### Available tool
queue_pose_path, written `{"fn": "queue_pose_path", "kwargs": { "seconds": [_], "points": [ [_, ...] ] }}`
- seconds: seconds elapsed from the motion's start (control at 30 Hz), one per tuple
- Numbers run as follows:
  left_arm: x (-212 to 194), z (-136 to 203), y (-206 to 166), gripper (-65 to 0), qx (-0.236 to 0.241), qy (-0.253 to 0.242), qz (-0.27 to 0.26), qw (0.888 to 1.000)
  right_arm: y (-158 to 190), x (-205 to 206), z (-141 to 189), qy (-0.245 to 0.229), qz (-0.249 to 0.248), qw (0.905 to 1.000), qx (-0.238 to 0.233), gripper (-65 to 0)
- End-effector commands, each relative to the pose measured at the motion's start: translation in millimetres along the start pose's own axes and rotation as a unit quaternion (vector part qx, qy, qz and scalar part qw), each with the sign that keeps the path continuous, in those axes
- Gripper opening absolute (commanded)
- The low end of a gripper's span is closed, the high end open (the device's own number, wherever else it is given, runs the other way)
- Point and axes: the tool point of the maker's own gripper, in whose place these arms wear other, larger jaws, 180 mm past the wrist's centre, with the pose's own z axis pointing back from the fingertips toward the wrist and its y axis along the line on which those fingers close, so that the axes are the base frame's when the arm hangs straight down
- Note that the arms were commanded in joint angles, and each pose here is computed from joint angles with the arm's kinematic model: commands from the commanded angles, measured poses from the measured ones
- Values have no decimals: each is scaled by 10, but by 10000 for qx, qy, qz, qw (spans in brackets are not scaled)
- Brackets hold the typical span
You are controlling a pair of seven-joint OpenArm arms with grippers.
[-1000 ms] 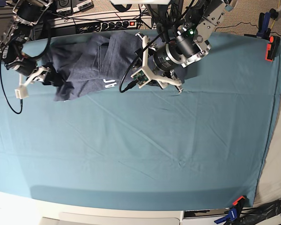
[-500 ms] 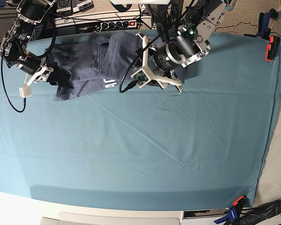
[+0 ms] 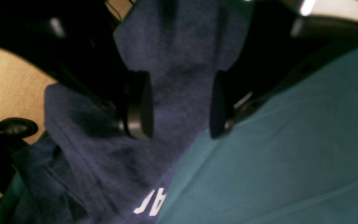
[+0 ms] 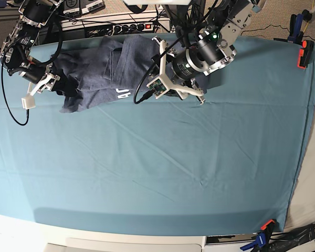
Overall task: Fold the T-shirt properly
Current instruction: 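Pinch the bundle end with the right gripper while the left gripper holds, then release the left gripper and lift it away from the bundle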
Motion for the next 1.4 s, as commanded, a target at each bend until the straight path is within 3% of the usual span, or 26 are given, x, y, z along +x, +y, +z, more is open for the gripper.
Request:
{"fn": "queue_pose_path", "kwargs": {
  "seconds": [0.0, 0.13, 0.47, 0.73, 0.97, 1.1, 1.37],
  "points": [
    [130, 42, 38, -334, 61, -251, -19, 9997, 35, 148, 49, -184, 125, 9997, 53, -368],
    [93, 70, 199, -334, 274, -222, 95, 9993, 36, 149, 48, -186, 126, 9997, 54, -414],
    [-125, 283, 794, -334, 855, -185, 695, 9937, 36, 149, 48, -186, 126, 9997, 54, -650],
    [-363, 598, 1346, -334, 1513, -116, 1085, 9825, 47, 159, 49, -212, 121, 9997, 84, -650],
    [-574, 955, 1782, -334, 2145, -64, 1363, 9671, 350, 402, 112, -837, 73, 9930, 825, -650],
    [-673, 1159, 1962, -334, 2435, -161, 1655, 9555, 532, 458, 191, -911, 420, 9907, 917, -650],
    [-925, 1394, 1987, -334, 2508, -150, 1999, 9471, 1022, 387, 381, -741, 1527, 9817, 868, -650]
  ]
}}
